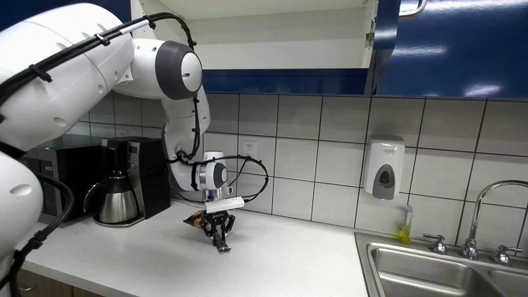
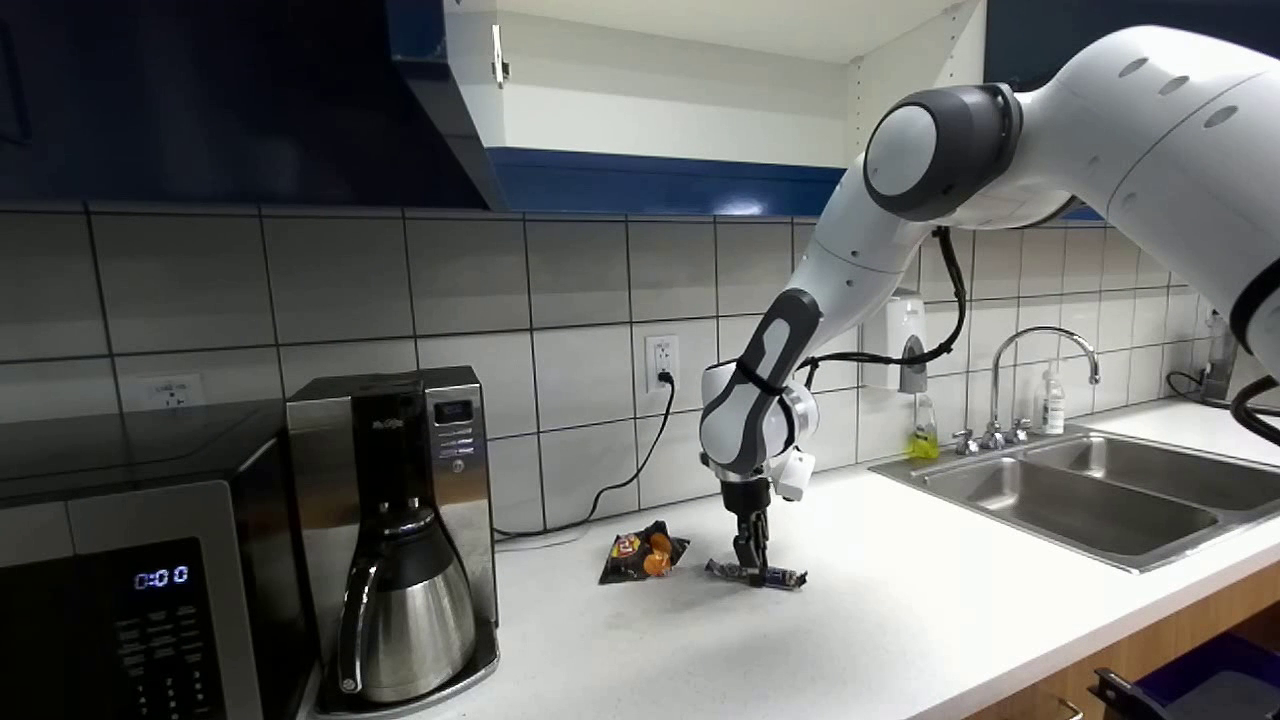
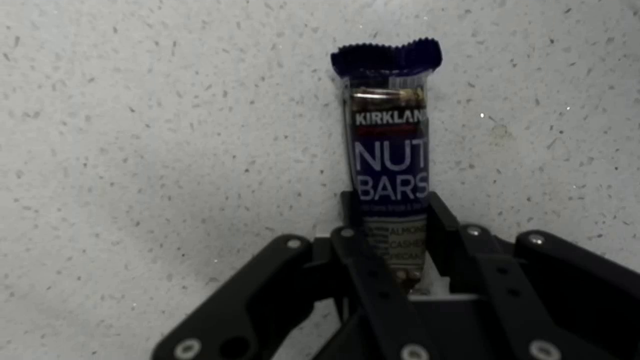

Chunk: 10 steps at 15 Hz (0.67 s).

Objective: Put the chocolate bar inside the cabinet

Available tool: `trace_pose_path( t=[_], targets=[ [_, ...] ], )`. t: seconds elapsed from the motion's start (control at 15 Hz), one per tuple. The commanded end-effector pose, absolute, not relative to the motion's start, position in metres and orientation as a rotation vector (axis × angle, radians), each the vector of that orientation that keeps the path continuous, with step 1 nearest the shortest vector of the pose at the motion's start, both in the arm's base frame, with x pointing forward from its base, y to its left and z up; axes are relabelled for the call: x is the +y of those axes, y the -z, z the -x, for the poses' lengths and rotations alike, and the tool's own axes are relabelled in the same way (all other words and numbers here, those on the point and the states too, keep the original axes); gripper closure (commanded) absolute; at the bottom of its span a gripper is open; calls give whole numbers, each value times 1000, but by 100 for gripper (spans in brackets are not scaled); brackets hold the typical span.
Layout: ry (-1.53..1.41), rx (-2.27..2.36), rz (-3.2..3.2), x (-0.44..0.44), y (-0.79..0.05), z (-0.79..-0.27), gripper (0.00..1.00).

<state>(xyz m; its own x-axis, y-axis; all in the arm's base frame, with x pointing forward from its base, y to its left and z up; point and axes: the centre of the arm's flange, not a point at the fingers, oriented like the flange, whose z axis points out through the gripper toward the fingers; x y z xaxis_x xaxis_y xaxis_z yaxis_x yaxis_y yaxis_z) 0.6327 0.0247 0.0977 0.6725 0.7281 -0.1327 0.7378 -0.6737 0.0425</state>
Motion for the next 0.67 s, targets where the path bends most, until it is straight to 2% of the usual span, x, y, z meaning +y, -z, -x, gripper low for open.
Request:
trace_pose_path(
  t=[0.0,0.6],
  targets=[
    [182,1237,-2757,25,-103,-638,91],
    [158,1122,-2777,40,-121,-635,91]
  ],
)
